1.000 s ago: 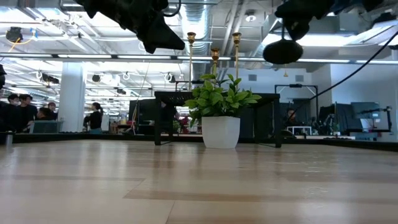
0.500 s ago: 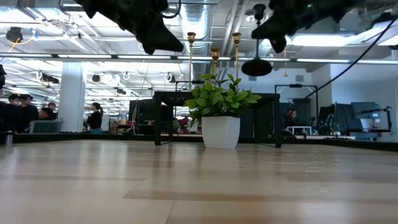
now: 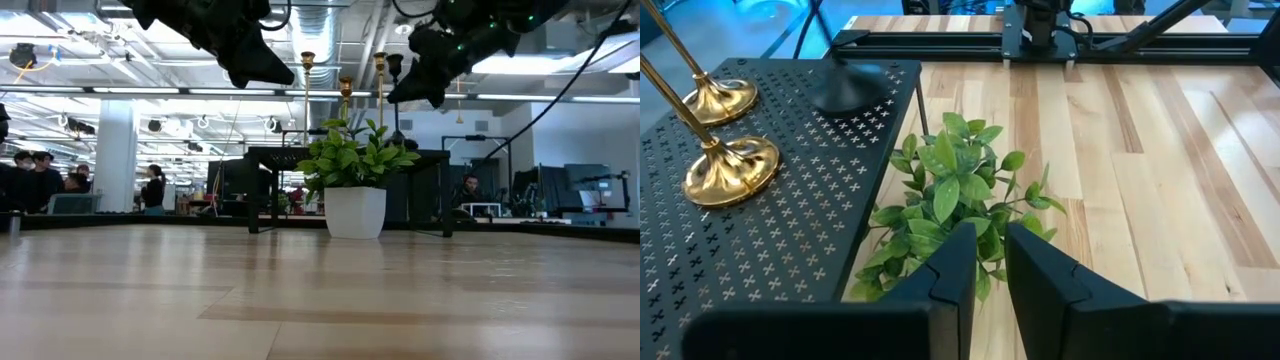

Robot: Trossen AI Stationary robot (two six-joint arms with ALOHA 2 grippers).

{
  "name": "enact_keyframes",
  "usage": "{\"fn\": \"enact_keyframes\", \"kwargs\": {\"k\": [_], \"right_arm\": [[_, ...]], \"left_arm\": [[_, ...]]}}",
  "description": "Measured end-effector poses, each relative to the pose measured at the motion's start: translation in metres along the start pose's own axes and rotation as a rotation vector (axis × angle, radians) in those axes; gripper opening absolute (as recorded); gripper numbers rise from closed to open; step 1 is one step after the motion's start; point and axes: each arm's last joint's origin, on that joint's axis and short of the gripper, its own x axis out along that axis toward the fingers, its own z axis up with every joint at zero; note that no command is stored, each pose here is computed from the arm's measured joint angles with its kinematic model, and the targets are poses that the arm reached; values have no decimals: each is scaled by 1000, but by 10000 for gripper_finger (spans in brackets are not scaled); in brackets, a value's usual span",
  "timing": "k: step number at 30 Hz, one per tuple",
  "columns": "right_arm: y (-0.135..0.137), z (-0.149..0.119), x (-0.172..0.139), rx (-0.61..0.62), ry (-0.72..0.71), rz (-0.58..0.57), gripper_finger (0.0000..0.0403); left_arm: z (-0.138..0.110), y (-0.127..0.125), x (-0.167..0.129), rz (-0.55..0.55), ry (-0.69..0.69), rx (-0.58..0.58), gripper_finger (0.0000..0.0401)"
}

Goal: Pick & Place candle stick holders
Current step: Put the right black candle holder on the shelf

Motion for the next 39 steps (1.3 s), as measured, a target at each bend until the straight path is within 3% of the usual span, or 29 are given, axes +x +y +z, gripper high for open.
{"fn": "enact_keyframes", "kwargs": {"k": [11,21,34,39], "right_arm": [[-14,3,-3,-19,-46,-72,0],[-19,-5,17,-2,2,-57,0],[-18,-5,12,-9,11,-65,0],[-17,-7,11,-4,27,-63,37]], "left_arm": [[0,0,0,0,0,0,57],[0,0,0,1,0,0,57],[0,0,0,0,-1,0,57],[0,0,0,0,-1,0,57]]}}
